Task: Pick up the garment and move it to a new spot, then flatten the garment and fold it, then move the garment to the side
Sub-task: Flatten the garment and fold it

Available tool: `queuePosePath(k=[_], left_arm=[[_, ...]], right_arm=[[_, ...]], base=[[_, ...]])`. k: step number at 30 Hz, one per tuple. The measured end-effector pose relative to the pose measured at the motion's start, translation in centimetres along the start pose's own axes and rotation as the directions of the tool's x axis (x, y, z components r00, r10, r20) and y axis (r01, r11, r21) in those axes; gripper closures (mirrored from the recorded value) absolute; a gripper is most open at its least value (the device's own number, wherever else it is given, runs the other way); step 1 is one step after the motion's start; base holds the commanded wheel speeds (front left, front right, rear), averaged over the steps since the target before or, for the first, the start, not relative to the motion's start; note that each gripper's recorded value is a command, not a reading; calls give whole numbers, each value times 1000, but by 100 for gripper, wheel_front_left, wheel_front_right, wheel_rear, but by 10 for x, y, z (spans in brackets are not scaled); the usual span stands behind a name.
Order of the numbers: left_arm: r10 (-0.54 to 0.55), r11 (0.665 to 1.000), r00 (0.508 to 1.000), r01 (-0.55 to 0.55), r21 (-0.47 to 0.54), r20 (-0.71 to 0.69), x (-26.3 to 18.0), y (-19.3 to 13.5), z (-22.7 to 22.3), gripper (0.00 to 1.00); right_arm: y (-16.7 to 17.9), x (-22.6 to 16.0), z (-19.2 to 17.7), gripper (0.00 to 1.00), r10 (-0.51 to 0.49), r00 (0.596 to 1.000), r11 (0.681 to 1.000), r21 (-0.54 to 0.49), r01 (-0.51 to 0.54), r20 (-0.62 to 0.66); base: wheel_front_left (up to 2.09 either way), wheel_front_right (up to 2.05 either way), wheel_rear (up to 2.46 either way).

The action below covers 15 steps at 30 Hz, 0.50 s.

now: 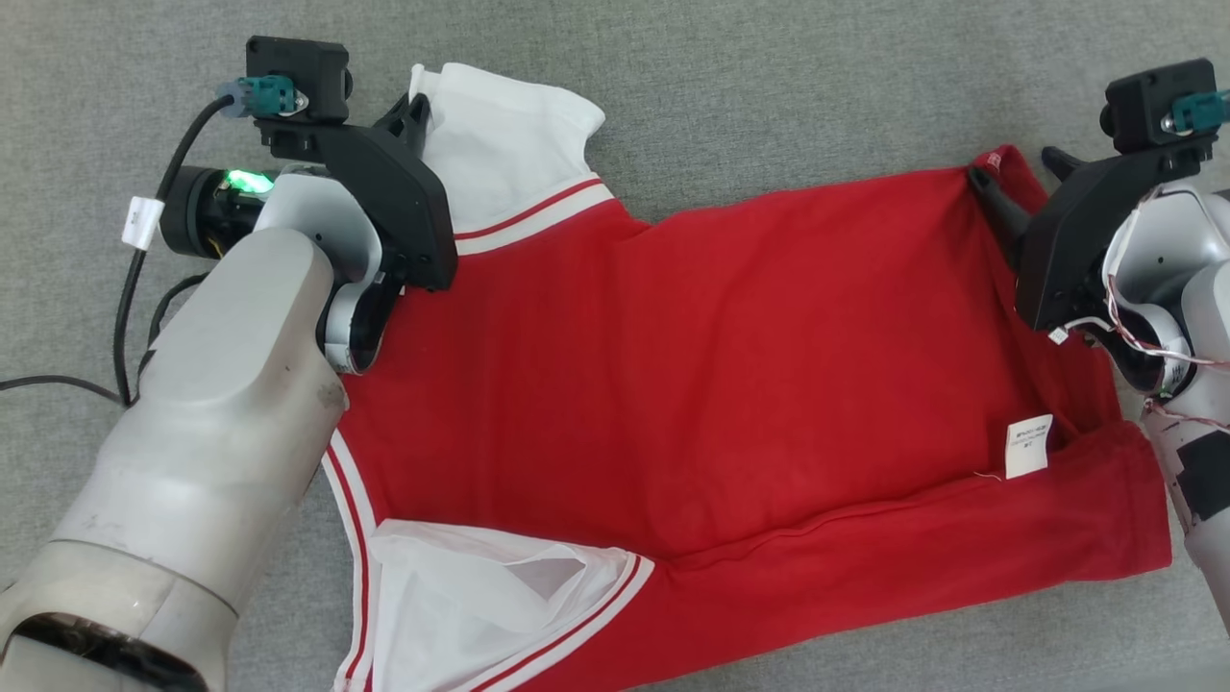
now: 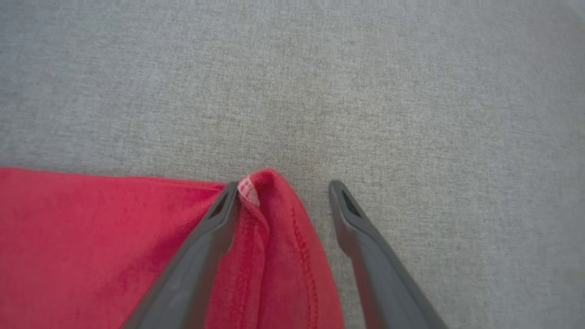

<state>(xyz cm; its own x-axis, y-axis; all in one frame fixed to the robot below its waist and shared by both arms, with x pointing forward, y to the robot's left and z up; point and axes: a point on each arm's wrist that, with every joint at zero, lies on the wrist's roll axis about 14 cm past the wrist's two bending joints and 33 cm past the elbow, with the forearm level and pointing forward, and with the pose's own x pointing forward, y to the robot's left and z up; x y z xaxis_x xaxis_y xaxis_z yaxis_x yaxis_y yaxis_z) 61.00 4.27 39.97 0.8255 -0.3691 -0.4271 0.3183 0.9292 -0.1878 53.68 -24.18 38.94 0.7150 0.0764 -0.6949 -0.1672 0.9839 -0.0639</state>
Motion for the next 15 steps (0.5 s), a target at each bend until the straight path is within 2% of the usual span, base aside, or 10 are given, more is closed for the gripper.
queuePosePath(k=[2,3,9,15], left_arm=[[0,1000,1000,0,-1,-1,0,0,0,100],[0,1000,1000,0,-2,0,1,1,-1,100],[0,1000,1000,0,0,10,-1,1,1,100],[12,1000,995,-11,-11,96,-8,2,18,100]], right_arm=[[2,4,1,79,5,1000,1000,-12,-5,-5],[3,5,2,100,8,1000,1000,-12,-8,-6],[5,5,4,100,13,1000,1000,-24,-13,19],[1,-2,10,100,4,996,1000,-21,-2,85]], base=[[0,0,0],[0,0,0],[0,0,0],[0,0,0]])
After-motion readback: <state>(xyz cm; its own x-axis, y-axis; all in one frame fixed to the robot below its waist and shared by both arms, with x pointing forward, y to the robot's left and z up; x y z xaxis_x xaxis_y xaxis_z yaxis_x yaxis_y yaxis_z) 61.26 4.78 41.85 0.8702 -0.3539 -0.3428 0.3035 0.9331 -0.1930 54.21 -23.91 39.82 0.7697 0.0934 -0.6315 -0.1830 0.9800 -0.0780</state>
